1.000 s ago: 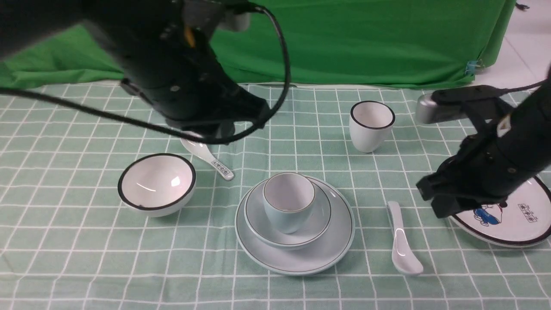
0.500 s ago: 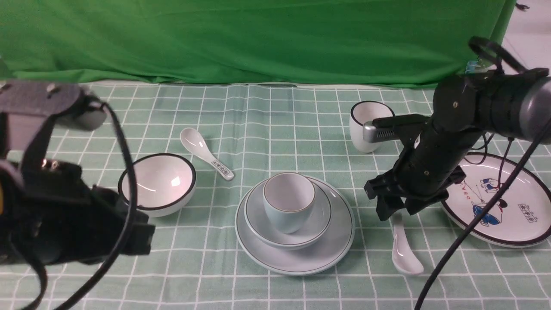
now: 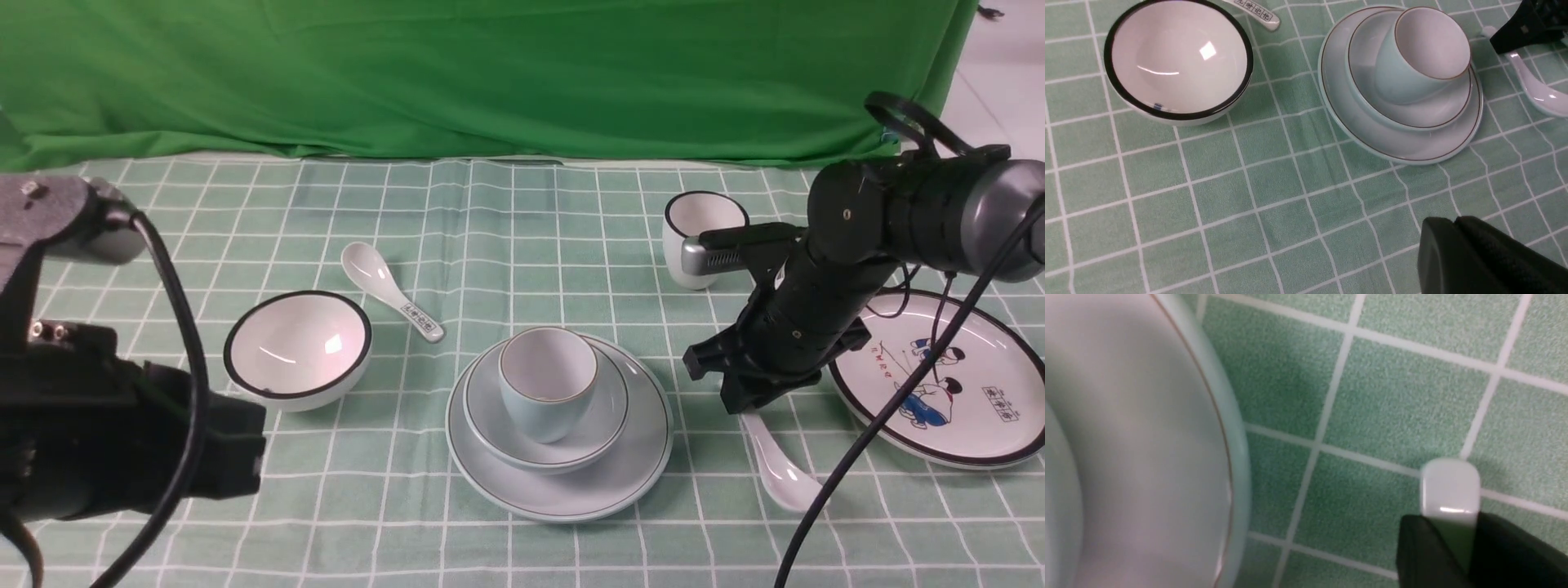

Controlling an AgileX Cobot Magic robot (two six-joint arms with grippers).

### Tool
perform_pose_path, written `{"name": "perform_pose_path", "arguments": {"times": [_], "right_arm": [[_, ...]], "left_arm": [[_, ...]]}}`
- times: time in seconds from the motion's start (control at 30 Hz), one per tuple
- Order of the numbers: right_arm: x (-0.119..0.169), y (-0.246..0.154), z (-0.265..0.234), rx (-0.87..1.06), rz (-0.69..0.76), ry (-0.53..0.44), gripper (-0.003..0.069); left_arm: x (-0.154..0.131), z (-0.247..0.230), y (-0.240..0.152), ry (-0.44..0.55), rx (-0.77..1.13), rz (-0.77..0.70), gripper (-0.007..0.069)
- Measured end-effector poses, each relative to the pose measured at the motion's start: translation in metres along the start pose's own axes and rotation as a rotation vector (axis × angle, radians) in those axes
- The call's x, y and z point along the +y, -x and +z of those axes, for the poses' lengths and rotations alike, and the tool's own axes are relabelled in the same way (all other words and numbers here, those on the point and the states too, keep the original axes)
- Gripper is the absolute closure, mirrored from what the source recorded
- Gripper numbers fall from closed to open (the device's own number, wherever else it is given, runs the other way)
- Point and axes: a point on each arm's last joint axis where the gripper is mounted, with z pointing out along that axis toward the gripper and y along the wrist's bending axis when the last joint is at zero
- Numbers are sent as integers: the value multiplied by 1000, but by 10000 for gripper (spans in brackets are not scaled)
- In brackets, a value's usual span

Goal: Place the bowls on the plates on the blue tablecloth, put the cups on the bowls, and place the spoons in the cups.
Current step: 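Move the spoon over the cup on the plates and lower it into the cup with the right gripper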

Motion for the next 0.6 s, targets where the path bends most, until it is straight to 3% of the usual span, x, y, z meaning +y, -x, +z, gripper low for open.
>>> {"name": "perform_pose_path", "arguments": {"times": [0.33, 0.47, 0.6], "right_arm": [[26, 3, -95, -322, -96, 22, 484], [62, 2, -150, -624, -180, 66, 484], [96, -1, -166, -894, -240, 131, 484]], "left_arm": [[0, 0, 1, 4, -8, 6, 617], [0, 0, 2, 4, -25, 11, 617], [0, 0, 4, 0, -43, 12, 617]]}}
